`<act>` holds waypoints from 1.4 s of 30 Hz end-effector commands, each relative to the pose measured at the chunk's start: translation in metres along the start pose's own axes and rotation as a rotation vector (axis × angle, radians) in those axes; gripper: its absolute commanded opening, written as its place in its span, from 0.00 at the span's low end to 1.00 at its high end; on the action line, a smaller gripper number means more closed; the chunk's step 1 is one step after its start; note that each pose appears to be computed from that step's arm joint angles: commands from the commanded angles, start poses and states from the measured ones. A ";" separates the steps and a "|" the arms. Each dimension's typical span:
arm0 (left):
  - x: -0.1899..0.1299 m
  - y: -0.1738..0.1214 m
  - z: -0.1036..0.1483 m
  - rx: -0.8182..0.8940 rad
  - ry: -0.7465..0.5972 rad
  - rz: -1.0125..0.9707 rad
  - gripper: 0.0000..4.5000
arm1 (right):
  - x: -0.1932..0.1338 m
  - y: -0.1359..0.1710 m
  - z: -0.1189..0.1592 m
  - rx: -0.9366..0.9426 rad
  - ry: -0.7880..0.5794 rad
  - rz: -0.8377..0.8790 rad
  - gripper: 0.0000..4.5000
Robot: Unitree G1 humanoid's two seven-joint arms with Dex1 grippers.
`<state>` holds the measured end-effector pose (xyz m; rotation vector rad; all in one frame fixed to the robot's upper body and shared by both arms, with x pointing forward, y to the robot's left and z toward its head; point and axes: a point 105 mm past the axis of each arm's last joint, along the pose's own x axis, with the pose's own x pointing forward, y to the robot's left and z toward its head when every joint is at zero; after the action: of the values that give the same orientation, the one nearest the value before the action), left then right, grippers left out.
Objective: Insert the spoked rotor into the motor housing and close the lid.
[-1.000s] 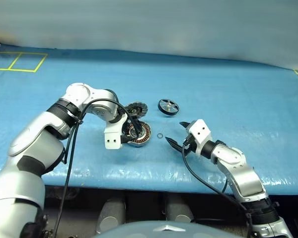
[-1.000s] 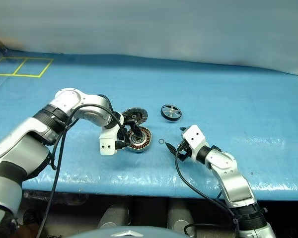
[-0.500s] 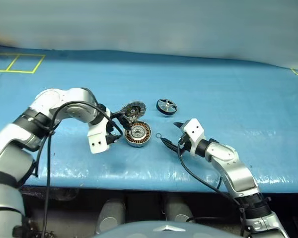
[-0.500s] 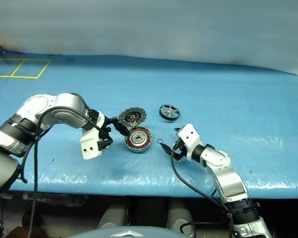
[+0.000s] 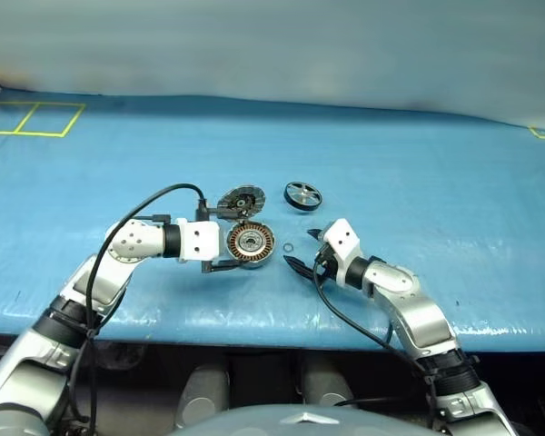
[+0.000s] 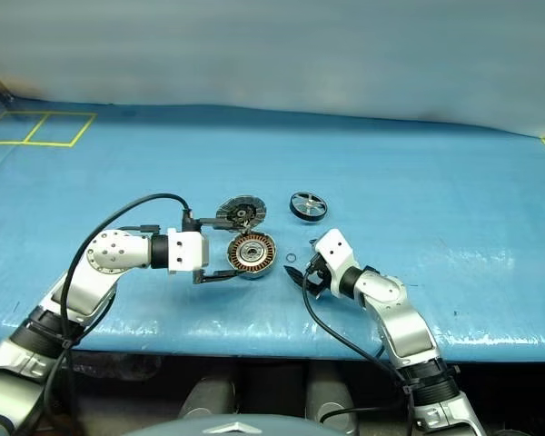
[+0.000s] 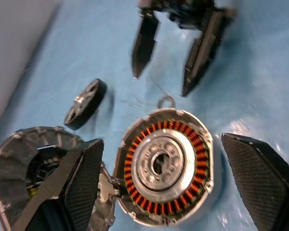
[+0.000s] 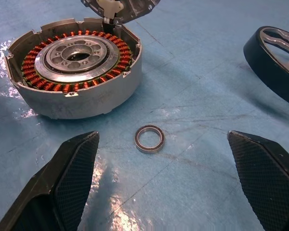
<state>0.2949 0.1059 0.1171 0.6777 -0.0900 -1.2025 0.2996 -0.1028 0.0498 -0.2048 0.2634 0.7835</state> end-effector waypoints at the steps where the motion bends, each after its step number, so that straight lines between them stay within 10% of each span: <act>1: -0.013 0.010 0.005 -0.099 -0.088 0.137 0.94 | 0.002 0.001 0.009 0.009 -0.035 -0.011 1.00; 17: -0.031 -0.015 -0.030 -0.369 -0.184 0.409 0.94 | 0.022 0.000 -0.005 0.069 0.055 -0.058 1.00; 30: -0.037 -0.026 -0.037 -0.463 -0.206 0.430 0.95 | 0.017 0.000 -0.017 0.052 0.129 -0.083 0.16; 42: -0.032 -0.042 -0.036 -0.460 -0.209 0.373 0.95 | 0.014 0.011 0.040 -0.065 -0.028 0.019 0.16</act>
<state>0.2637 0.1465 0.0633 0.0918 -0.0468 -0.8688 0.3079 -0.0859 0.0599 -0.2459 0.2940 0.7667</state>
